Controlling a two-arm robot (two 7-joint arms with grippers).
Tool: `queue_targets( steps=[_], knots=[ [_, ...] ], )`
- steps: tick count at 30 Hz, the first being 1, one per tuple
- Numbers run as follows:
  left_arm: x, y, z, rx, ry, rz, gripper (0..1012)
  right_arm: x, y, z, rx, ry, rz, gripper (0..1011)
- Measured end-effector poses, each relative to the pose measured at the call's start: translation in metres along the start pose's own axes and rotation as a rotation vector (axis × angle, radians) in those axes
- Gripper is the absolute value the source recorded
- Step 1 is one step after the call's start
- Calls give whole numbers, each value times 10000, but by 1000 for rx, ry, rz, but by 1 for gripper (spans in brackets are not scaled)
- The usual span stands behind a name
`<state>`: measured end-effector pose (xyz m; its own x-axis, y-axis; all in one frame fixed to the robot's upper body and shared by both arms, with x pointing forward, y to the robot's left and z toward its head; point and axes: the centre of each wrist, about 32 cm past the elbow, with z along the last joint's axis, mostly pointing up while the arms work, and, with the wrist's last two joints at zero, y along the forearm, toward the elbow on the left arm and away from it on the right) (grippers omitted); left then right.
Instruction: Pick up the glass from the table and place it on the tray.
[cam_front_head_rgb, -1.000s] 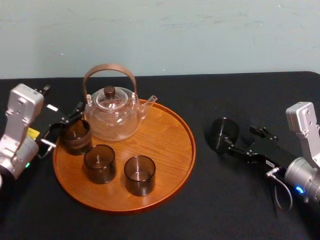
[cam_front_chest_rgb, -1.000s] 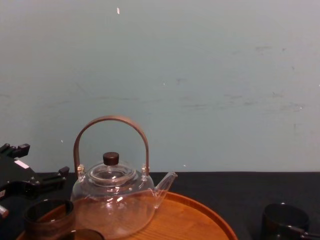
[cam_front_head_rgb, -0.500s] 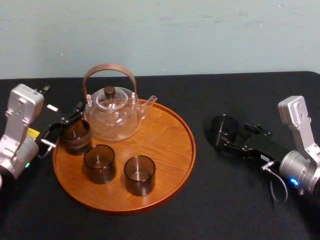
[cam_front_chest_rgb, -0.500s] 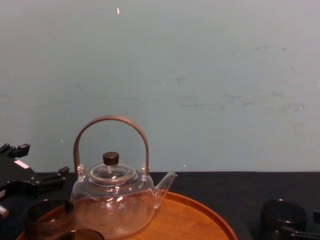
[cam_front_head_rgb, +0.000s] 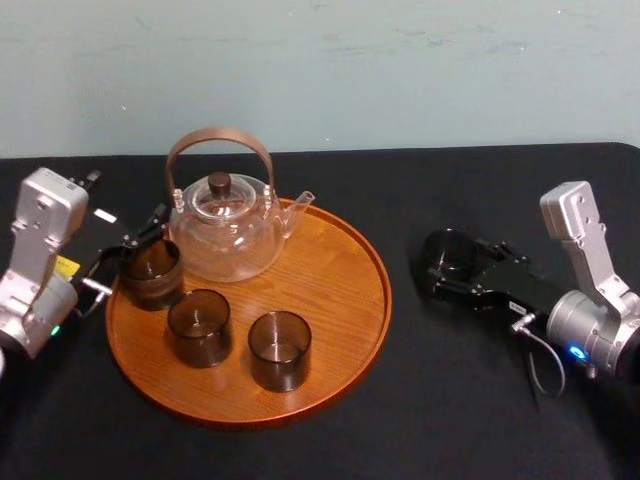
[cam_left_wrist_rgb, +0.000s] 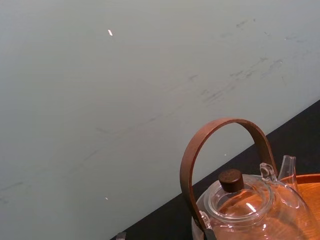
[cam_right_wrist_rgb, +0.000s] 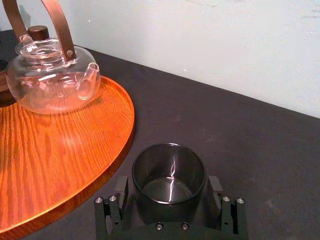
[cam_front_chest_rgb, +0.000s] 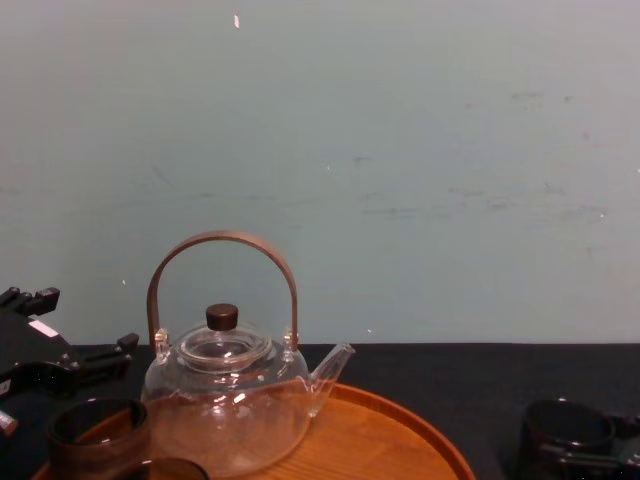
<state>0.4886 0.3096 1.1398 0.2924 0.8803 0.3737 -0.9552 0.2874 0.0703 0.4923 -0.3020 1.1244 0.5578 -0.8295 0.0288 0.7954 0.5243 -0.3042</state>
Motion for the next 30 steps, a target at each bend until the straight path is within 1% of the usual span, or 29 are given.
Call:
queue_targets(
  steps=[3,12,19,30],
  knots=[
    [0,0,0,0,0,0,1001,17,41,44,-8,2,3,1002],
    [0,0,0,0,0,0,1001,68,122,112,-35,25,10,1002],
    [0,0,0,0,0,0,1001,69,174,143,-49,26,21,1002],
    [0,0,0,0,0,0,1001,72,172,144,-51,27,20,1002]
  ],
)
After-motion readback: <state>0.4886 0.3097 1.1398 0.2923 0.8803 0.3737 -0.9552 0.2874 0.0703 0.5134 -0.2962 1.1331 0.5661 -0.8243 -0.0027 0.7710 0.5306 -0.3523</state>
